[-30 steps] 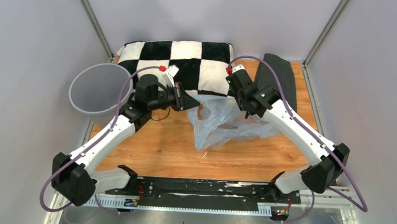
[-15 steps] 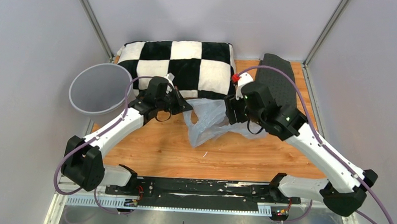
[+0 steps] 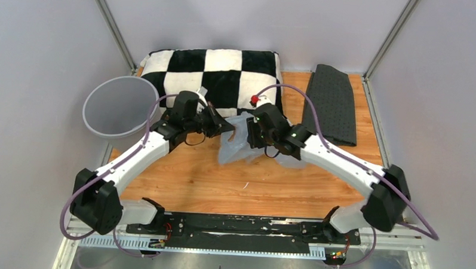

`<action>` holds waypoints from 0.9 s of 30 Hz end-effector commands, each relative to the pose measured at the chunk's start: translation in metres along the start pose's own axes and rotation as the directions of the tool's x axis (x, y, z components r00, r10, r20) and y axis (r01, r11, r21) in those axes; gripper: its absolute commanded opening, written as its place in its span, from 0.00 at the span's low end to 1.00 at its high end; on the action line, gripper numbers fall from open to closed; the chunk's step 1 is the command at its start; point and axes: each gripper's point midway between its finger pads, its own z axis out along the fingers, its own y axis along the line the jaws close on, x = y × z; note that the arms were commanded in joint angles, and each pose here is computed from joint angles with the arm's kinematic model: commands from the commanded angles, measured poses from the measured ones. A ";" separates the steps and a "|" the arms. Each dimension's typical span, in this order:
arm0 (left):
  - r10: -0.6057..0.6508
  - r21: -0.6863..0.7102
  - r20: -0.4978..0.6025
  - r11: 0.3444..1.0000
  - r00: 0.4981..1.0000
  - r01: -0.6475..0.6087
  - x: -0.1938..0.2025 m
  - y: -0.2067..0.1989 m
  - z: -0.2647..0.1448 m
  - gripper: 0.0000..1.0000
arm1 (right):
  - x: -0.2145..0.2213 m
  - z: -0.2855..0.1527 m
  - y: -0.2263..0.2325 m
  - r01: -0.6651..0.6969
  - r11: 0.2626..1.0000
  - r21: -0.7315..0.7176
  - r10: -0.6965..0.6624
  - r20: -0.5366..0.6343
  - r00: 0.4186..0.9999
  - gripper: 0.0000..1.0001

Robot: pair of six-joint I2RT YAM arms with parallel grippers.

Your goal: Put the trash bags into the trash bin

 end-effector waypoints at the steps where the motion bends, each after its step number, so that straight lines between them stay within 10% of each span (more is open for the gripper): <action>1: -0.019 0.282 0.022 0.959 1.000 0.012 -0.014 -0.096 -0.056 0.00 | -0.002 0.048 -0.022 -0.033 0.988 0.148 0.034 -0.004 0.999 0.35; 8: -0.135 0.430 0.101 0.900 0.986 0.079 -0.027 -0.142 -0.105 0.00 | 0.008 0.065 -0.034 0.009 0.976 0.216 0.003 -0.055 0.998 0.39; 15: 0.014 0.042 0.396 0.999 0.918 -0.033 -0.071 -0.060 -0.086 0.00 | -0.006 0.020 -0.033 0.108 0.971 0.213 -0.095 -0.072 0.993 0.59; 27: 0.054 -0.104 0.378 0.994 0.924 -0.016 -0.054 0.010 -0.056 0.00 | -0.040 -0.077 -0.031 0.086 0.984 0.156 -0.093 0.038 0.995 0.77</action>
